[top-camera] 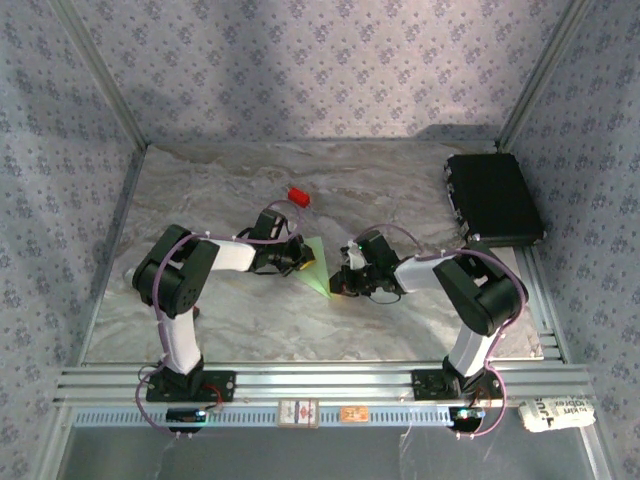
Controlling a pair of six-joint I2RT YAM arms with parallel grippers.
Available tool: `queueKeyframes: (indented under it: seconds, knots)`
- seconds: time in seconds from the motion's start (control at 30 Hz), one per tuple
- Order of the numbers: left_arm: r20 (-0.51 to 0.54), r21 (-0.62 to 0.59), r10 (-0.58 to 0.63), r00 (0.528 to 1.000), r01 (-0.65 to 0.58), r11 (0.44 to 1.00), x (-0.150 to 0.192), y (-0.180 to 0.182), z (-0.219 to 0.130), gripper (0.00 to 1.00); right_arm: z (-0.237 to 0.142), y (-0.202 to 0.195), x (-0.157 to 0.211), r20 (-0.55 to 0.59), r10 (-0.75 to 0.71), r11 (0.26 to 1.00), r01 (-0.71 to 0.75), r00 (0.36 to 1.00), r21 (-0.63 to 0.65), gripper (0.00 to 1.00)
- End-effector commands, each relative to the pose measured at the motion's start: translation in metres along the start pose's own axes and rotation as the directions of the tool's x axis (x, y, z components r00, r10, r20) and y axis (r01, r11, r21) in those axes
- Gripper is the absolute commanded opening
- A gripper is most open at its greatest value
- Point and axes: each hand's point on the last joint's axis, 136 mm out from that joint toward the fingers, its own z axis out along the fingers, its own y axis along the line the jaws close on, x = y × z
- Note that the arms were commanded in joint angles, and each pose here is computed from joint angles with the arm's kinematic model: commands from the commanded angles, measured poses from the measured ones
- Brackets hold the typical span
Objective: Fold a paper plane with a square sheet of paper (pick it up from the middle)
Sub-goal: Fourth fold the wing at the center of the table.
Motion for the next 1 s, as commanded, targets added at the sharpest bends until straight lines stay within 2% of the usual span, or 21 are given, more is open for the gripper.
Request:
queueKeyframes:
  seconds: [0.0,0.27,0.33,0.43,0.6,0.73,0.9,0.97]
  knots:
    - [-0.02,-0.084,-0.04,0.999,0.038,0.996,0.007,0.031,0.005,0.05,-0.001,-0.021,0.035,-0.1,0.086,0.995,-0.08,0.991,0.063,0.08]
    - [-0.019,-0.084,-0.039,0.999,0.037,0.996,0.007,0.03,0.005,0.05,-0.006,-0.021,0.04,-0.111,0.08,0.995,-0.072,0.991,0.069,0.1]
    - [-0.018,-0.084,-0.039,0.999,0.037,0.996,0.007,0.03,0.005,0.05,-0.005,-0.022,0.043,-0.12,0.082,0.995,-0.074,0.989,0.064,0.04]
    - [-0.02,-0.086,-0.04,0.999,0.038,0.996,0.007,0.031,0.006,0.05,-0.004,-0.025,0.045,-0.127,0.088,0.994,-0.079,0.988,0.073,0.01]
    - [-0.015,-0.085,-0.039,0.999,0.038,0.996,0.006,0.03,0.004,0.05,-0.005,-0.026,0.047,-0.129,0.088,0.994,-0.078,0.988,0.077,0.11]
    - [-0.019,-0.087,-0.041,0.999,0.039,0.995,0.007,0.032,0.005,0.05,-0.007,-0.025,0.049,-0.135,0.085,0.994,-0.074,0.987,0.079,0.11]
    - [-0.017,-0.087,-0.042,0.999,0.04,0.995,0.007,0.032,0.004,0.05,-0.006,-0.03,0.055,-0.159,0.107,0.991,-0.093,0.981,0.095,0.03]
    - [-0.015,-0.088,-0.043,0.999,0.041,0.995,0.006,0.032,0.004,0.05,-0.005,-0.034,0.058,-0.164,0.116,0.989,-0.1,0.98,0.106,0.02]
